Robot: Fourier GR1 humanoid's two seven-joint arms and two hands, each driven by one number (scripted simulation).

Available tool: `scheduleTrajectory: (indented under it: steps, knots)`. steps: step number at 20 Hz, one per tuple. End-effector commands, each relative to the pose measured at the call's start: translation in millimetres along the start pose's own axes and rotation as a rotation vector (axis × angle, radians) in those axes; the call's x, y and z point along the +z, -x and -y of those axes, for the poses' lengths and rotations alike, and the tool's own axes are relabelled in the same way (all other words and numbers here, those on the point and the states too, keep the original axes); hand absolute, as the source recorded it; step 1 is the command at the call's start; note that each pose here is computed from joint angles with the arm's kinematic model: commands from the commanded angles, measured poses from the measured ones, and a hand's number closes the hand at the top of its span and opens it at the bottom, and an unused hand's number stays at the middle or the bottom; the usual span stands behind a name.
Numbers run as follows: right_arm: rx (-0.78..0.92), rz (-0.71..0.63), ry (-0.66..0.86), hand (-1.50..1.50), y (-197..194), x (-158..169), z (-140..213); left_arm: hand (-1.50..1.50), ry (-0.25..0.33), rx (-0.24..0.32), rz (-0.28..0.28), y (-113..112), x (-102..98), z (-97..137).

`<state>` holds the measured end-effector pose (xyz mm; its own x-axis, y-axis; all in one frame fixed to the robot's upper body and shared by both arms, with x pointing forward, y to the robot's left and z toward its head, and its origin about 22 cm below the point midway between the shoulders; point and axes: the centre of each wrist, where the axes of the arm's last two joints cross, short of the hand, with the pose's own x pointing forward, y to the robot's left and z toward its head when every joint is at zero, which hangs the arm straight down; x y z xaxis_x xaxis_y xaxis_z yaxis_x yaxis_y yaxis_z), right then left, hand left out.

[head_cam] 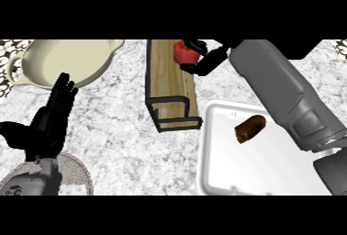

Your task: Pick the bell pepper from the tray and place it in the tiered shelf

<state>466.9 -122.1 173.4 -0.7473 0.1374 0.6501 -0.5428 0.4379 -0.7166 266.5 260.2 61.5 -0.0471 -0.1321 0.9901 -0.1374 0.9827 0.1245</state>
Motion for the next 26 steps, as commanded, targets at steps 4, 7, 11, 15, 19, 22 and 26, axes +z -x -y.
scheduleTrajectory:
  steps: [4, 7, 11, 15, 19, 22, 26]
  knots:
    - [-0.157, -0.032, -0.019, 1.5, 0, -28, -20, 0.0, -0.006, -0.002, 0.0, -1, -2, 5]
    - [-0.162, -0.048, -0.088, -1.5, 2, -33, -29, 0.0, 0.005, 0.0, 0.008, 1, 1, 12]
    - [-0.169, -0.056, -0.104, -1.5, 12, -20, -29, 0.0, 0.002, 0.008, 0.0, -15, -4, -5]
    - [-0.227, -0.016, -0.132, -1.5, 5, -31, -30, 0.0, -0.021, -0.01, 0.011, -9, -5, 8]
    - [-0.306, 0.048, -0.072, -1.5, -3, -41, -26, 0.0, 0.0, 0.005, 0.001, -3, -5, 12]
    - [-0.393, 0.054, -0.029, -1.5, -3, -24, 1, 0.0, -0.002, 0.016, 0.0, -2, 1, 10]
    - [-0.42, -0.02, 0.082, -1.5, -9, -18, 26, 0.0, 0.024, 0.01, 0.003, -7, -1, 15]
